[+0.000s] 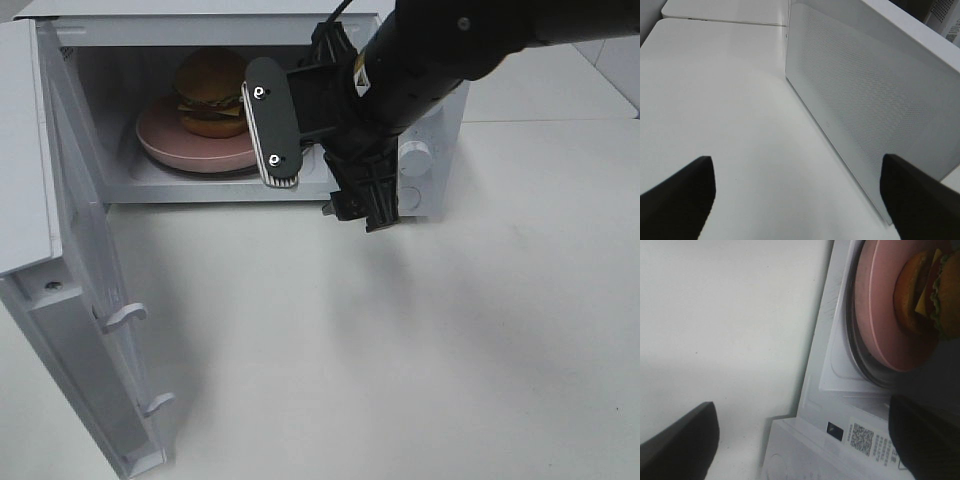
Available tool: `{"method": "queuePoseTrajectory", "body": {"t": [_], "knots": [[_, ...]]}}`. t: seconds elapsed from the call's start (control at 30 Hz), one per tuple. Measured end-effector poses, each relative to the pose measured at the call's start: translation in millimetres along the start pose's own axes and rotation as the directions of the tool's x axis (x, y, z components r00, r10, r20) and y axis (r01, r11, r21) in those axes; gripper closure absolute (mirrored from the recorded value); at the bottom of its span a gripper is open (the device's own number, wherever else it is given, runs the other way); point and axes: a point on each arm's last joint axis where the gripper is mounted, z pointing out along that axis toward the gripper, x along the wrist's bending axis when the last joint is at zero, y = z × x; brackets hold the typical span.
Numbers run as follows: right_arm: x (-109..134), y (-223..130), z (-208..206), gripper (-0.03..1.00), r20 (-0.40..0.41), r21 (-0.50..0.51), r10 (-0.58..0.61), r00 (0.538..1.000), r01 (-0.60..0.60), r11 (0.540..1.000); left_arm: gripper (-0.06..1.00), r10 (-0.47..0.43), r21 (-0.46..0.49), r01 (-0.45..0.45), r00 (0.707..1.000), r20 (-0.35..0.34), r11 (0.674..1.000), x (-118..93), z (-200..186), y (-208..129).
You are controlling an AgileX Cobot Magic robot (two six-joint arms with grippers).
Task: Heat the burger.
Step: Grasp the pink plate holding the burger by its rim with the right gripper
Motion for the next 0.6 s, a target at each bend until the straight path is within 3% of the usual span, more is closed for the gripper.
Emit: {"method": "queuePoseTrajectory", "body": {"t": [0.6], "knots": [[-29, 20, 60, 0.12, 0.019, -0.007, -0.008, 1.000, 0.008, 1.000, 0.13, 0.000, 0.000, 0.000, 1.000, 0.000, 1.000, 0, 0, 0]]}}
